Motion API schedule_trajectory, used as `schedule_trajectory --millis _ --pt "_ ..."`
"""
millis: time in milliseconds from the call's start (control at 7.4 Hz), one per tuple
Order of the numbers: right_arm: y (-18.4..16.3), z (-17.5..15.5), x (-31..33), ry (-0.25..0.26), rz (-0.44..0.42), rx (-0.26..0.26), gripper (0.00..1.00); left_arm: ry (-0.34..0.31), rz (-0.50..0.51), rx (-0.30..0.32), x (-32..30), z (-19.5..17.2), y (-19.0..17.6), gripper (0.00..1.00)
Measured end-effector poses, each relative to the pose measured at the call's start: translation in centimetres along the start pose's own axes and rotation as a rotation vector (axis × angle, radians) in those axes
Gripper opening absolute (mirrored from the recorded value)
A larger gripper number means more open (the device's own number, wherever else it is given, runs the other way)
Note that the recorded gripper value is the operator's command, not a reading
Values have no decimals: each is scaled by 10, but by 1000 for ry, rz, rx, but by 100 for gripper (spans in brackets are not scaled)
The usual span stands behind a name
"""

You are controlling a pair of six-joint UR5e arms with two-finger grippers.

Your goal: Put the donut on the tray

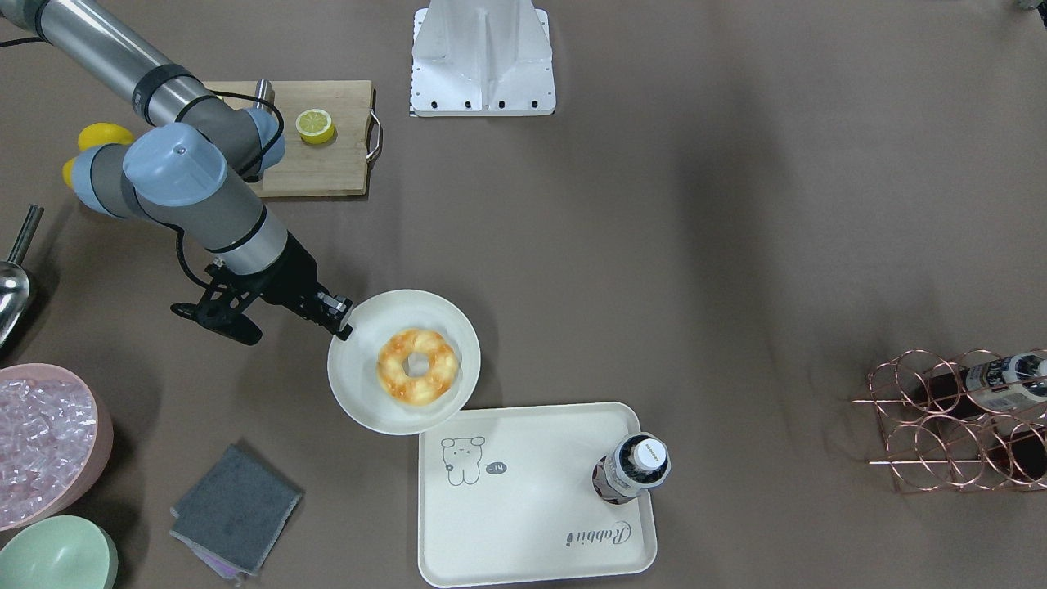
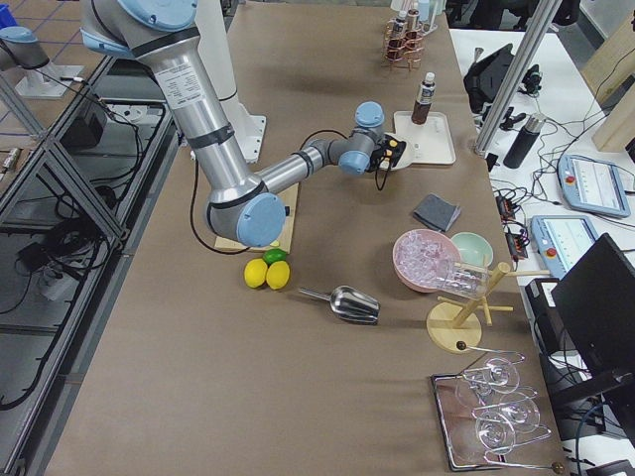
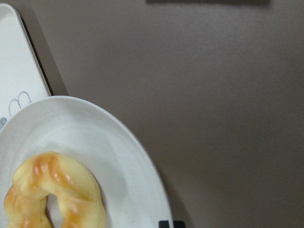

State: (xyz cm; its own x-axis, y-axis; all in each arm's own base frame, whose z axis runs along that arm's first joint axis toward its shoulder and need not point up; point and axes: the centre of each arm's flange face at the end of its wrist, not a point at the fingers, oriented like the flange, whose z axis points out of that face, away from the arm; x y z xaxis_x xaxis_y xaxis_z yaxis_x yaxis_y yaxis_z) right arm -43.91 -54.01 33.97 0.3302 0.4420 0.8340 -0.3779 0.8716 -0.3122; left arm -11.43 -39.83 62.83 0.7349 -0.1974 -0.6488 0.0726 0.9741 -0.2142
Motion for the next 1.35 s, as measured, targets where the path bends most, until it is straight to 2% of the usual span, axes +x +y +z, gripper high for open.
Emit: schedule_trajectory --millis 135,270,541,811,1351 --pt "-11 6 -29 -38 77 2 0 0 -3 -4 -2 2 2 98" --pt "-18 9 -53 -51 125 5 0 0 -6 -7 -3 4 3 98" --pt "-34 11 -93 -15 178 32 0 2 -8 -9 -4 5 5 98" --pt "-36 25 -123 11 191 59 0 6 -11 -11 -4 6 5 98" --pt "-13 71 -171 41 198 116 0 6 -8 -9 -3 5 4 98"
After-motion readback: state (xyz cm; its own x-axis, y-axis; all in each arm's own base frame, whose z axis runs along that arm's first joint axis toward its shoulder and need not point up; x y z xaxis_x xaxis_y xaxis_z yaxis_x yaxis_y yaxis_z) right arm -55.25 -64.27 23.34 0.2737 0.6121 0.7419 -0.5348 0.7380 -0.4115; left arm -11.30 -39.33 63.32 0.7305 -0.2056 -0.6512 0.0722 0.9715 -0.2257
